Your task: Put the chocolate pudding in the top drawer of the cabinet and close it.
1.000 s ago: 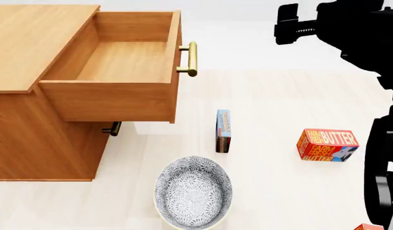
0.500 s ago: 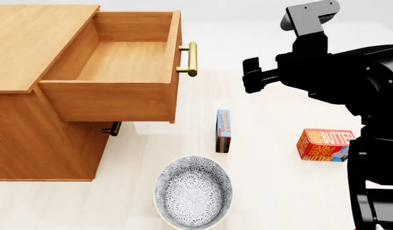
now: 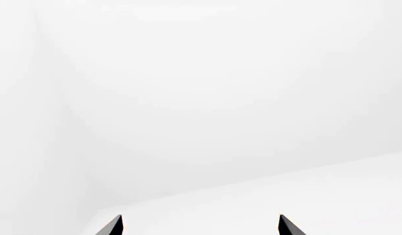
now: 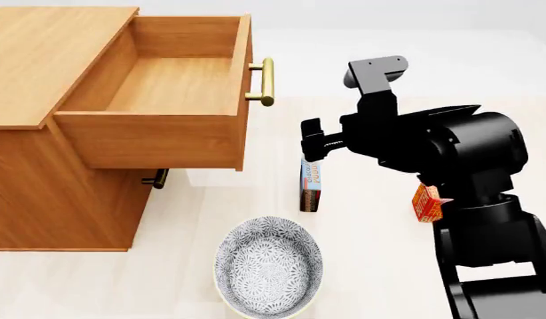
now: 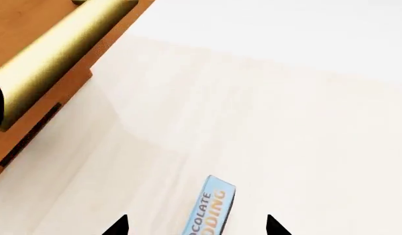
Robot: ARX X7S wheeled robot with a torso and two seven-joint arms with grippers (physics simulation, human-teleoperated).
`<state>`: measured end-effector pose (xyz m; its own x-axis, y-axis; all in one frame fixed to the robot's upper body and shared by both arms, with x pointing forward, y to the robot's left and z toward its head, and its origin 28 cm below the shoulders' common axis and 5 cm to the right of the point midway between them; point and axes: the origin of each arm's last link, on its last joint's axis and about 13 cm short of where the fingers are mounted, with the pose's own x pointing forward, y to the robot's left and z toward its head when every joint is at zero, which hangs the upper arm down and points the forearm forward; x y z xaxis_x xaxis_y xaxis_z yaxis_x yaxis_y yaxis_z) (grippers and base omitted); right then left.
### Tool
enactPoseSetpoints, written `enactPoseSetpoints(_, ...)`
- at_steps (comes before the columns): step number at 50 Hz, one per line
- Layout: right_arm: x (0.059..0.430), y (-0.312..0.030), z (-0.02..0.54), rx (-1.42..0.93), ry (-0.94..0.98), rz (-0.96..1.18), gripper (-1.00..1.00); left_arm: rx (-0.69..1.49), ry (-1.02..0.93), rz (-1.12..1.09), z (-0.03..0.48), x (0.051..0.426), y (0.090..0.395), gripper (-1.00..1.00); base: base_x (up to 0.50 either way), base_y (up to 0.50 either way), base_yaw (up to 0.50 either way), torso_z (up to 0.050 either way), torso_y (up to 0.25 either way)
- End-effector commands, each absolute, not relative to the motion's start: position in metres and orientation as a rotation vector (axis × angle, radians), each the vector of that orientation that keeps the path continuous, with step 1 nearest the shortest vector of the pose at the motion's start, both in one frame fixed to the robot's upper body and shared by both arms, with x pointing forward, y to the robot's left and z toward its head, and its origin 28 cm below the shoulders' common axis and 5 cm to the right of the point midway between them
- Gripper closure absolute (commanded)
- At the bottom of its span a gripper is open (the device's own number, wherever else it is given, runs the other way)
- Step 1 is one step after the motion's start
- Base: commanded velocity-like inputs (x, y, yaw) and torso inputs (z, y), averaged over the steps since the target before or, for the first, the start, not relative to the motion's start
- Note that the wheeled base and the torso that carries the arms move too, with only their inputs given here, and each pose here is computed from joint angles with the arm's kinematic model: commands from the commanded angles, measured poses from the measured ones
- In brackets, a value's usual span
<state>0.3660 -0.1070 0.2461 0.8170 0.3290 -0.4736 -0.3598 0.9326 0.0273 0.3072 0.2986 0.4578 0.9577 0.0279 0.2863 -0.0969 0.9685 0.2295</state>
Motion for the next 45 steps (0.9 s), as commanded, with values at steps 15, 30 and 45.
enactPoseSetpoints(15,0.379,-0.092,0.220,-0.056,0.565,0.363,-1.00,0.250,-0.271,0.077,0.456,0.307,0.301,-1.00,0.00,0.00,0.00,0.000,0.000)
enactPoseSetpoints(30,0.389,-0.089,0.197,-0.043,0.608,0.347,-1.00,0.253,-0.266,0.093,0.456,0.307,0.301,-1.00,0.00,0.00,0.00,0.000,0.000)
enactPoseSetpoints(45,0.397,-0.089,0.178,-0.027,0.637,0.321,-1.00,0.259,-0.259,0.101,0.456,0.306,0.301,-1.00,0.00,0.00,0.00,0.000,0.000)
